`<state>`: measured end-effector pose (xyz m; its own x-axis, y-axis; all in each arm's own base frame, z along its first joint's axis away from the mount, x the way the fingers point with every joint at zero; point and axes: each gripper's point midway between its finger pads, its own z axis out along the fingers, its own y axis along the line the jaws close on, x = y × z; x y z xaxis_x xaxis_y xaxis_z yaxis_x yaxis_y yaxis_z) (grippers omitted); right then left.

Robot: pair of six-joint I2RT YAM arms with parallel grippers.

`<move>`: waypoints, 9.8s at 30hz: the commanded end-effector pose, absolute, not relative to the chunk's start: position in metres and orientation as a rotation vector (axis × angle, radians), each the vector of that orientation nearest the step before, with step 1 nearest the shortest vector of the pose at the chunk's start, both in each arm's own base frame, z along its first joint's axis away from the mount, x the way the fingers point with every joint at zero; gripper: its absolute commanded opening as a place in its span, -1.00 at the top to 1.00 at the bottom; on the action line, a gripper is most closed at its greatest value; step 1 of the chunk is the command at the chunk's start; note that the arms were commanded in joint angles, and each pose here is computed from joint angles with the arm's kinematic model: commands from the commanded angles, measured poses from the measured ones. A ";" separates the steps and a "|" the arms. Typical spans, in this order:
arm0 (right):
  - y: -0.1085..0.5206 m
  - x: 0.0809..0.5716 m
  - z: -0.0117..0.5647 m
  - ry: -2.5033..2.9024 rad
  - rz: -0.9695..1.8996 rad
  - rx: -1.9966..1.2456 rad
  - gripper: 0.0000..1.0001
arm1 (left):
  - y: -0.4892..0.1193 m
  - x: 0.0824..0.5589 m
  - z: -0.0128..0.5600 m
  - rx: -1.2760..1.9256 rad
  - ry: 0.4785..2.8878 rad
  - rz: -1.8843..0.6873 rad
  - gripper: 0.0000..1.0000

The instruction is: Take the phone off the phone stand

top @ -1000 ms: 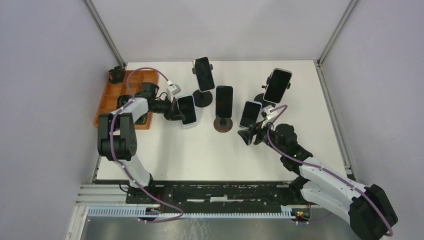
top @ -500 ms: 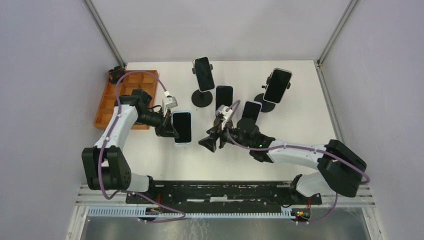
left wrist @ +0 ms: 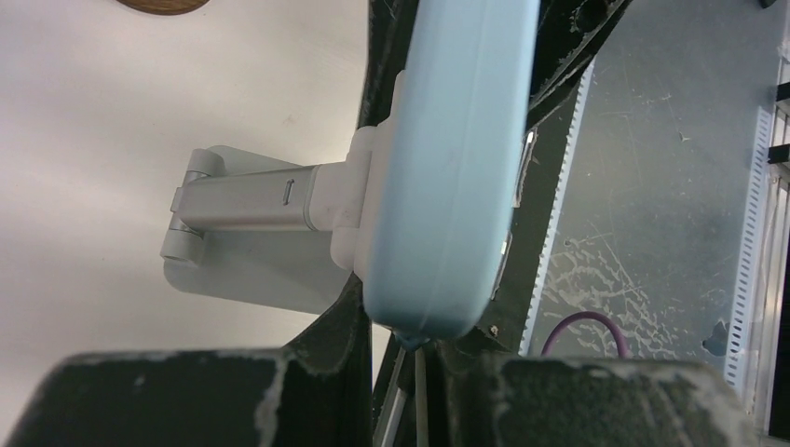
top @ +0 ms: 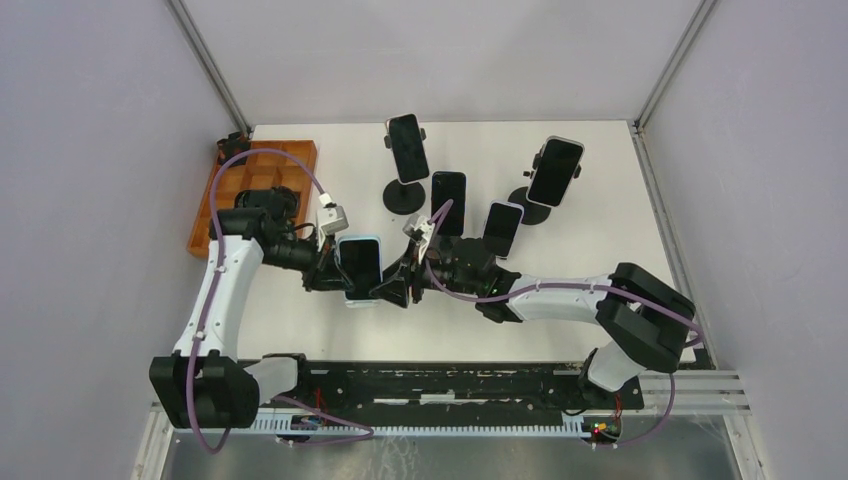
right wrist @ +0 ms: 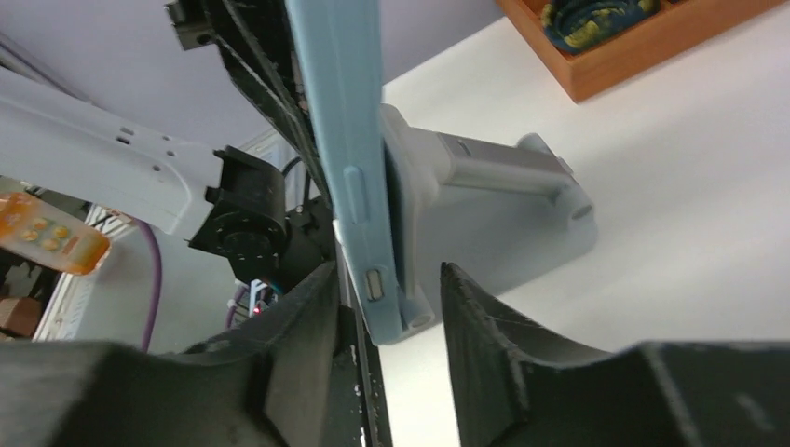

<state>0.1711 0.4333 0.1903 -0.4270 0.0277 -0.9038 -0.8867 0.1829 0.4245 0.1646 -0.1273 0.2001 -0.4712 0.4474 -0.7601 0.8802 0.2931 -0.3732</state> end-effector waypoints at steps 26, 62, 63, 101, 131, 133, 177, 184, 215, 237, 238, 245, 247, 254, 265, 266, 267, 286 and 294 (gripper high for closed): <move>0.399 0.135 0.278 1.153 1.726 -0.818 1.00 | -0.130 0.166 0.241 1.237 1.910 -0.992 -0.94; 0.407 0.073 0.342 0.762 1.998 -1.081 1.00 | -0.152 0.120 0.287 1.557 1.382 -0.767 -0.81; 0.408 0.073 0.344 0.756 2.000 -1.081 1.00 | -0.153 0.120 0.288 1.555 1.373 -0.777 -0.78; 0.421 0.143 0.341 1.109 1.786 -0.687 0.52 | -0.148 0.123 0.278 1.699 1.190 -0.603 0.95; 0.390 0.153 0.187 1.857 1.541 -0.769 1.00 | -0.145 0.161 0.283 1.650 1.238 -0.501 0.95; 0.408 0.148 0.163 1.937 1.534 -0.800 1.00 | -0.145 0.159 0.284 1.652 1.236 -0.507 0.95; 0.418 0.238 0.099 2.229 0.792 -0.757 -0.96 | -0.148 0.144 0.269 1.687 1.221 -0.579 0.95; 0.409 0.193 0.180 1.971 1.082 -0.916 -0.96 | -0.149 0.146 0.273 1.679 1.219 -0.590 0.95; 0.444 0.099 0.334 1.327 1.868 -0.892 1.00 | -0.148 0.137 0.273 1.700 1.193 -0.573 -0.08; 0.411 0.157 0.279 1.320 1.288 -1.057 1.00 | -0.151 0.140 0.267 1.562 1.485 -0.835 -0.54; 0.413 0.156 0.282 1.304 1.291 -1.057 1.00 | -0.152 0.141 0.265 1.549 1.505 -0.860 -0.50; 0.429 0.157 0.282 1.282 1.269 -1.068 1.00 | -0.156 0.146 0.257 1.500 1.578 -0.965 -0.11; 0.433 0.159 0.283 1.278 1.265 -1.067 1.00 | -0.155 0.147 0.254 1.498 1.595 -0.973 0.04; 0.443 0.167 0.286 1.267 1.247 -1.048 1.00 | -0.152 0.147 0.233 1.485 1.691 -1.026 0.31; 0.443 0.174 0.271 1.303 1.193 -1.048 0.74 | -0.147 0.158 0.209 1.527 1.764 -1.035 0.95; 0.442 0.176 0.268 1.319 1.182 -1.051 0.65 | -0.145 0.159 0.207 1.545 1.763 -1.022 0.96; 0.441 0.179 0.261 1.346 1.173 -1.056 0.52 | -0.144 0.162 0.203 1.563 1.763 -1.008 0.95; 0.336 0.236 0.227 1.662 0.979 -0.779 -0.56 | -0.122 0.318 0.139 1.455 1.915 -0.846 0.95; 0.327 0.224 0.198 1.727 0.973 -0.818 -0.69 | -0.083 0.280 0.140 1.657 1.947 -0.903 0.64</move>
